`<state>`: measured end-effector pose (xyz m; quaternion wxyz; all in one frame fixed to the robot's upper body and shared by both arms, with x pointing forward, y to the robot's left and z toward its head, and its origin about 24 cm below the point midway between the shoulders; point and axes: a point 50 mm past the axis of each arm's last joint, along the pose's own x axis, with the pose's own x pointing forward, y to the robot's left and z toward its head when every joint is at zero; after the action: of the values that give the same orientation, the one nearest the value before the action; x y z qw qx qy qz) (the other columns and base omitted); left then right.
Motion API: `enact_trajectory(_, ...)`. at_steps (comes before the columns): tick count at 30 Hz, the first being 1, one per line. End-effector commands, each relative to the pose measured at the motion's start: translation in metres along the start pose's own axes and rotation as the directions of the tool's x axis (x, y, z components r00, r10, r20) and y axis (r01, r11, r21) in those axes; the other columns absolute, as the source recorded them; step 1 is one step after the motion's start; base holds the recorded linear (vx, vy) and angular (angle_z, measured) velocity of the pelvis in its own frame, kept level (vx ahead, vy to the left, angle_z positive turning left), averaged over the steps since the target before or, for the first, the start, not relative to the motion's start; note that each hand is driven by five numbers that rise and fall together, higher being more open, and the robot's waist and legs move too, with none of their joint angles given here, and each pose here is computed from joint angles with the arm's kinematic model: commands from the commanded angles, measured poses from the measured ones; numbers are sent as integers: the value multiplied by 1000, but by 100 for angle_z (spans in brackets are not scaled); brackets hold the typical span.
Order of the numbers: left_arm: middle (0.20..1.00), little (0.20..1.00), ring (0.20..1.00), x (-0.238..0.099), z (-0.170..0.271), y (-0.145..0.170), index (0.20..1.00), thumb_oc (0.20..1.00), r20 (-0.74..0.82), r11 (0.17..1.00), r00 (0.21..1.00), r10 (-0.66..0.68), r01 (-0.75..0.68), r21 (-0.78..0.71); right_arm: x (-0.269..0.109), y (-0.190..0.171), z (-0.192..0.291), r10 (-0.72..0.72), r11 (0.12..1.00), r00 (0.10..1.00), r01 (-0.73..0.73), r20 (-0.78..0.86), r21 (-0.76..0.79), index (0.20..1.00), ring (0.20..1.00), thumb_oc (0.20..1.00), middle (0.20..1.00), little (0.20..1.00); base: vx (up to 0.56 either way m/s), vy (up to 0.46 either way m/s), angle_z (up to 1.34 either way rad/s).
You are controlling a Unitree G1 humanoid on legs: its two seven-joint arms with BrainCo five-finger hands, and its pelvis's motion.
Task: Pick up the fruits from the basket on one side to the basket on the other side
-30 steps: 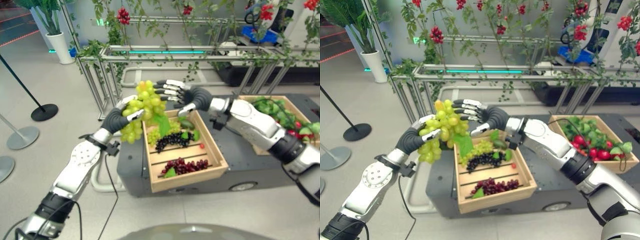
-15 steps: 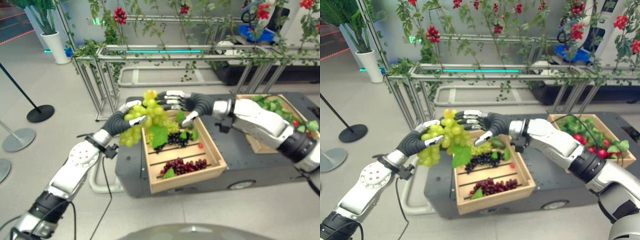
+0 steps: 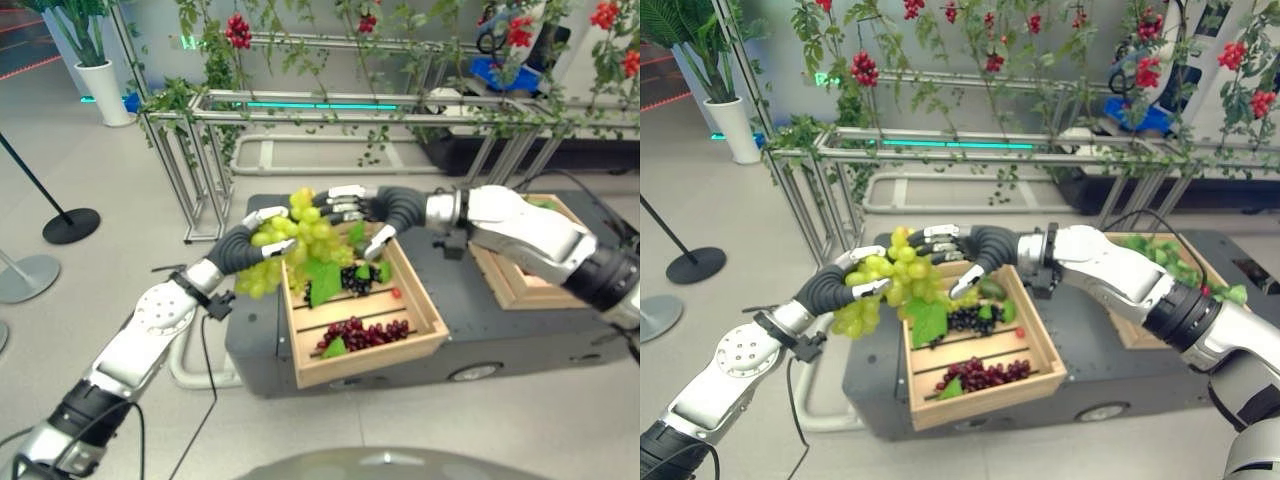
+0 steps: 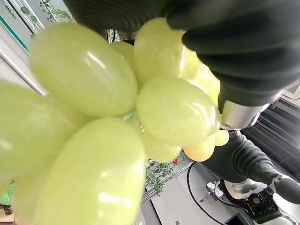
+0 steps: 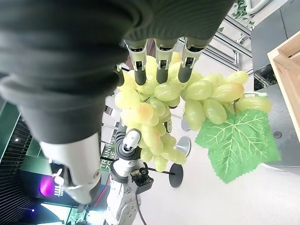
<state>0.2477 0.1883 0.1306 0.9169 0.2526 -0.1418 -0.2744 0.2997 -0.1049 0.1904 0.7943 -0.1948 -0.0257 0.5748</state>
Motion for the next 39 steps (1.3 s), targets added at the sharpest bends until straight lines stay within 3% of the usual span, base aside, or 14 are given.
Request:
enact_trajectory(1, 200, 200, 200, 27, 69, 9, 200, 200, 341, 992, 938, -63, 21, 126, 9, 7, 5, 51, 997, 999, -51, 5, -59, 1000, 1000, 1000, 1000, 1000, 0, 0, 0)
enact_trajectory(19, 200, 200, 200, 23, 76, 3, 200, 200, 366, 993, 924, -112, 88, 83, -19, -37, -16, -213, 975, 975, 207, -71, -80, 1000, 1000, 1000, 1000, 1000, 0, 0, 0)
enact_trajectory(29, 200, 200, 200, 20, 68, 4, 200, 200, 333, 993, 937, -107, 87, 74, -53, -55, -11, -307, 944, 943, 285, -127, -163, 1000, 1000, 1000, 1000, 1000, 0, 0, 0)
enact_trajectory(39, 200, 200, 200, 18, 66, 5, 200, 200, 322, 993, 941, -105, 84, 78, -62, -63, -12, -362, 925, 923, 338, -129, -175, 1000, 1000, 1000, 1000, 1000, 0, 0, 0)
